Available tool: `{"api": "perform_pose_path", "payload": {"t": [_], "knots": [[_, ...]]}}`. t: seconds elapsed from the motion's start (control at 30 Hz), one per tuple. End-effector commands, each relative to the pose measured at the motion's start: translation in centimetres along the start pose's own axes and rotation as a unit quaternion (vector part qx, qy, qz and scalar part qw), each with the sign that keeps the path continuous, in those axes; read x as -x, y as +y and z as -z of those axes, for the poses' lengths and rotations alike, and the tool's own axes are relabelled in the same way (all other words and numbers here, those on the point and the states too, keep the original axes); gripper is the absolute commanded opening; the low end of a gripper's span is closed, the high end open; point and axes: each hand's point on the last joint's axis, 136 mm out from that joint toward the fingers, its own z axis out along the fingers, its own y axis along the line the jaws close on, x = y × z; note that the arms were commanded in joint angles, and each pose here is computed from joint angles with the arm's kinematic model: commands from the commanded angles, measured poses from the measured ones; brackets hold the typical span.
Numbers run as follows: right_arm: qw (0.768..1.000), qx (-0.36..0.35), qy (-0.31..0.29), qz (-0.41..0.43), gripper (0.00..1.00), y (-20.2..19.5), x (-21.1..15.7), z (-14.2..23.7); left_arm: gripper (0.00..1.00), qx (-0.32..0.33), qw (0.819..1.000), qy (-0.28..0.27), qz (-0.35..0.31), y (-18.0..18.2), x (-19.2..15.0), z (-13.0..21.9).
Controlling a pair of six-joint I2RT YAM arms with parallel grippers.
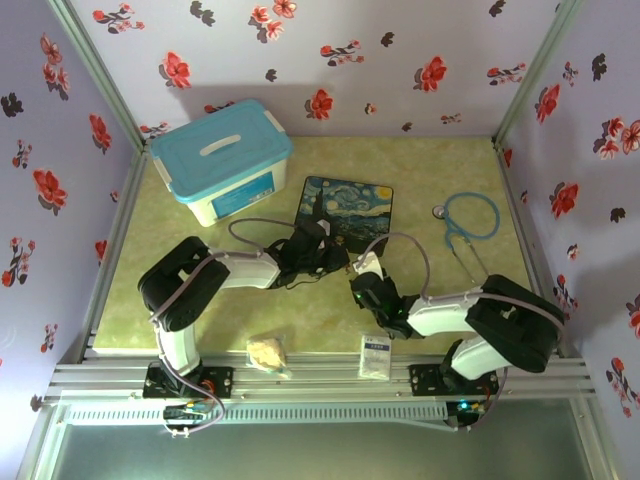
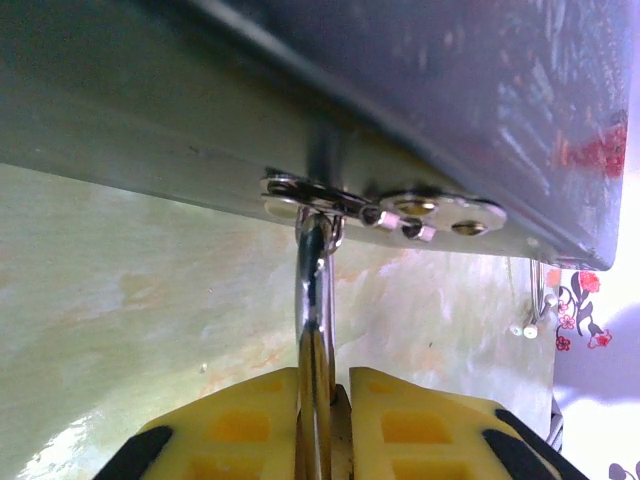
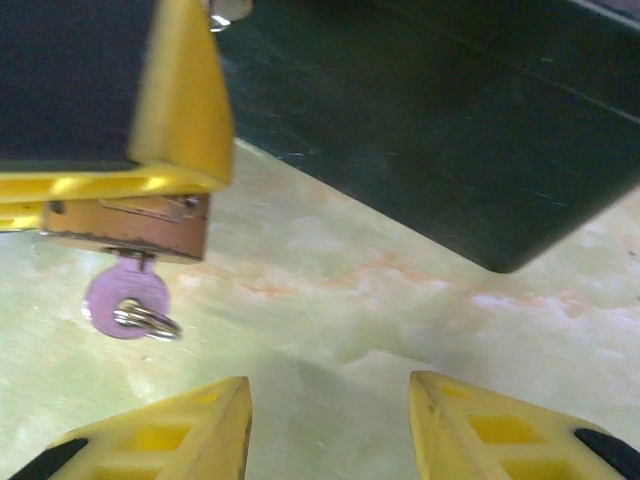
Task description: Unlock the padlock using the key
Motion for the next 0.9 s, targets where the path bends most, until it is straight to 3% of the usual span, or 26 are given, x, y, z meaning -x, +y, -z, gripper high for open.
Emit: {"api": "perform_pose_path", "payload": {"t": [0.0,0.23,0.5,0.63,0.77,0.87], "knots": [[1.0,0.006,-0.022,0.011,0.46,1.2,1.7,-0.5,0.0,-0.043,0.999,-0.015,-0.006,-2.7,1.0,1.2],[0.998,0.004,-0.035,0.042,0.46,2.9,3.0,-1.0,0.0,-0.046,0.999,-0.014,-0.007,-3.0,0.9,1.2],[0.998,-0.046,-0.025,0.044,0.34,2.2,3.2,-2.1,0.0,-0.055,0.998,-0.012,0.002,-3.2,0.5,1.1],[0.999,-0.005,-0.041,-0.02,0.33,3.4,4.2,-1.8,0.0,-0.069,0.997,-0.013,0.02,-3.3,0.2,1.1],[0.996,0.031,-0.056,-0.056,0.22,4.7,5.7,-1.6,0.0,-0.073,0.997,-0.014,0.021,-3.5,0.2,1.2],[0.995,0.046,-0.054,-0.072,0.19,4.7,5.9,-1.7,0.0,-0.073,0.997,-0.014,0.019,-3.7,0.3,1.3]]}}
